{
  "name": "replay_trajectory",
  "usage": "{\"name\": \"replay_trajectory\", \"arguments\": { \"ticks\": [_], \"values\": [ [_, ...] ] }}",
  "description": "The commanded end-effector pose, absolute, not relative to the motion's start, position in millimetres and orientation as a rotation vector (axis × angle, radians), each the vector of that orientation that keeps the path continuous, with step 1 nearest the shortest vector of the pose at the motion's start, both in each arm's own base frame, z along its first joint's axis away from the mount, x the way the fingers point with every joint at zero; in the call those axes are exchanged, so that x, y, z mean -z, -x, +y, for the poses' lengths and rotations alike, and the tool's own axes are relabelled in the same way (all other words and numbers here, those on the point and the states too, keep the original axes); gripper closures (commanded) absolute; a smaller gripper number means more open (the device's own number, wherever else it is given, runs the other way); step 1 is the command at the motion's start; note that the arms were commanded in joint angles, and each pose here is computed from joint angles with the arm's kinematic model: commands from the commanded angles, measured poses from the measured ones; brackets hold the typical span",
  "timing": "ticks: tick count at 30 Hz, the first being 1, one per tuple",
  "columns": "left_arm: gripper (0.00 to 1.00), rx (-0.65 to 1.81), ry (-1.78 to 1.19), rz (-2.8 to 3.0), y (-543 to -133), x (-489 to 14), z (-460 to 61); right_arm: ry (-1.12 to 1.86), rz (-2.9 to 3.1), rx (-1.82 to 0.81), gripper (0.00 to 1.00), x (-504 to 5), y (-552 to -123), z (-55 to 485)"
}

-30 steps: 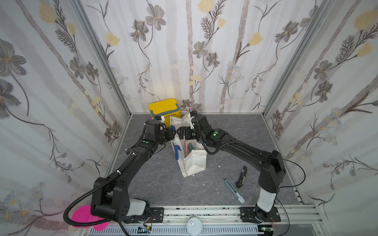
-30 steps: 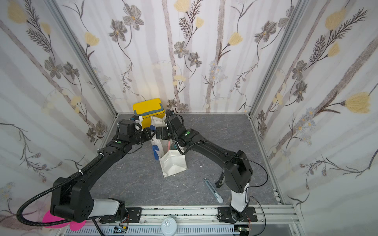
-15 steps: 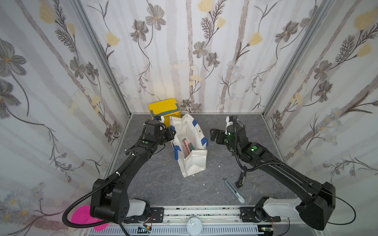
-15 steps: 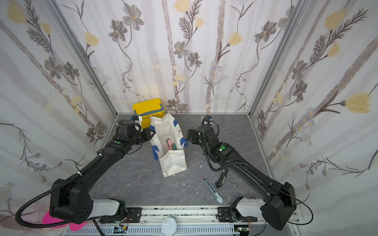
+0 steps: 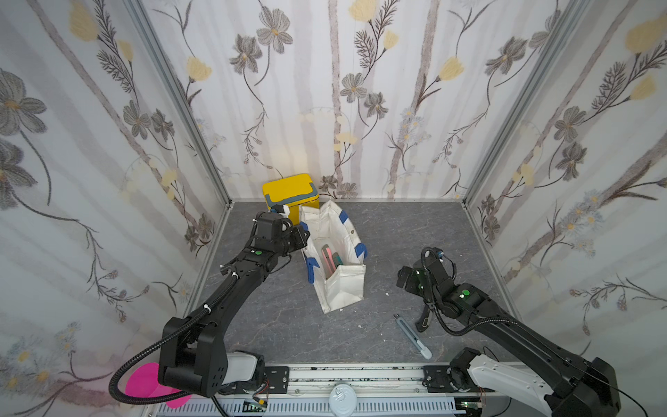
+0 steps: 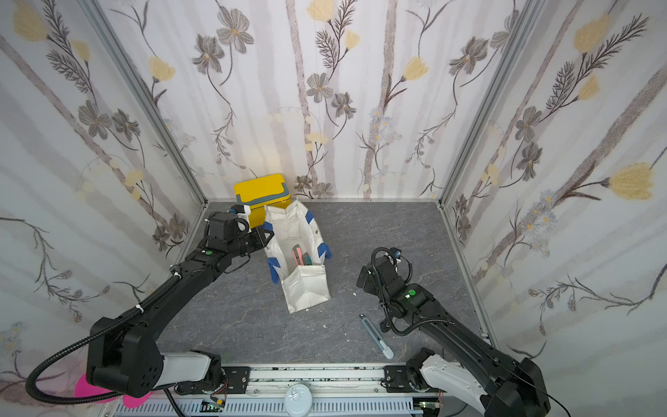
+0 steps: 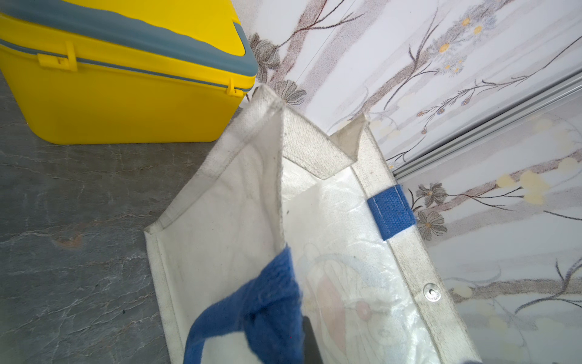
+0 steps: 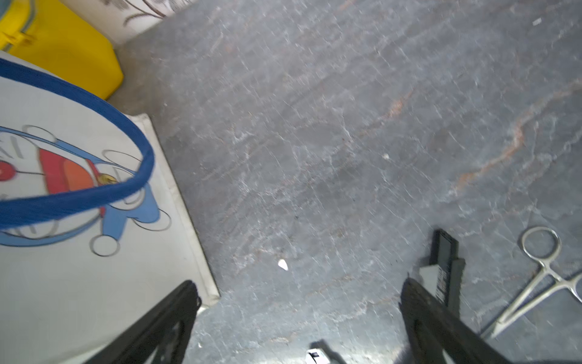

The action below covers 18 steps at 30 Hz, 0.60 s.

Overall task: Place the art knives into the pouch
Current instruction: Pick up the utility knife at the center of the board.

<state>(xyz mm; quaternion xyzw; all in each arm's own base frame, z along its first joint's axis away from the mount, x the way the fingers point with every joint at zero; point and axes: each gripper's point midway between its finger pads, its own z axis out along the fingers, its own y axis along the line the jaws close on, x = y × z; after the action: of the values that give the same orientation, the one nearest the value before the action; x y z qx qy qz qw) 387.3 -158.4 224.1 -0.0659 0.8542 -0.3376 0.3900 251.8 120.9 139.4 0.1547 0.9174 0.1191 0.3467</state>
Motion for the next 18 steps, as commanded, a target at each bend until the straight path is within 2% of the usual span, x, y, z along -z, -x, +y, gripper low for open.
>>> {"name": "replay_trajectory", "arguments": {
  "ticks": [1, 11, 13, 15, 18],
  "values": [
    [1.00, 0.863, 0.158, 2.120, -393.3, -235.4, -158.9, -0.481, 2.429, -0.348, 0.07, -125.5, -234.1, 116.5],
    [1.00, 0.845, 0.164, 2.137, -395.1, -229.3, -156.9, -0.490, 2.637, -0.335, 0.25, -79.6, -191.7, 113.3],
    [1.00, 0.843, 0.163, 2.137, -395.9, -229.4, -157.3, -0.476, 2.661, -0.343, 0.41, -73.9, -185.7, 115.9],
    [1.00, 0.841, 0.164, 2.136, -396.8, -230.1, -156.4, -0.446, 2.683, -0.365, 0.50, -69.9, -180.1, 122.7],
    [1.00, 0.839, 0.166, 2.144, -396.7, -227.2, -156.3, -0.394, 2.729, -0.387, 0.50, -61.7, -169.7, 135.1]
  ]
}}
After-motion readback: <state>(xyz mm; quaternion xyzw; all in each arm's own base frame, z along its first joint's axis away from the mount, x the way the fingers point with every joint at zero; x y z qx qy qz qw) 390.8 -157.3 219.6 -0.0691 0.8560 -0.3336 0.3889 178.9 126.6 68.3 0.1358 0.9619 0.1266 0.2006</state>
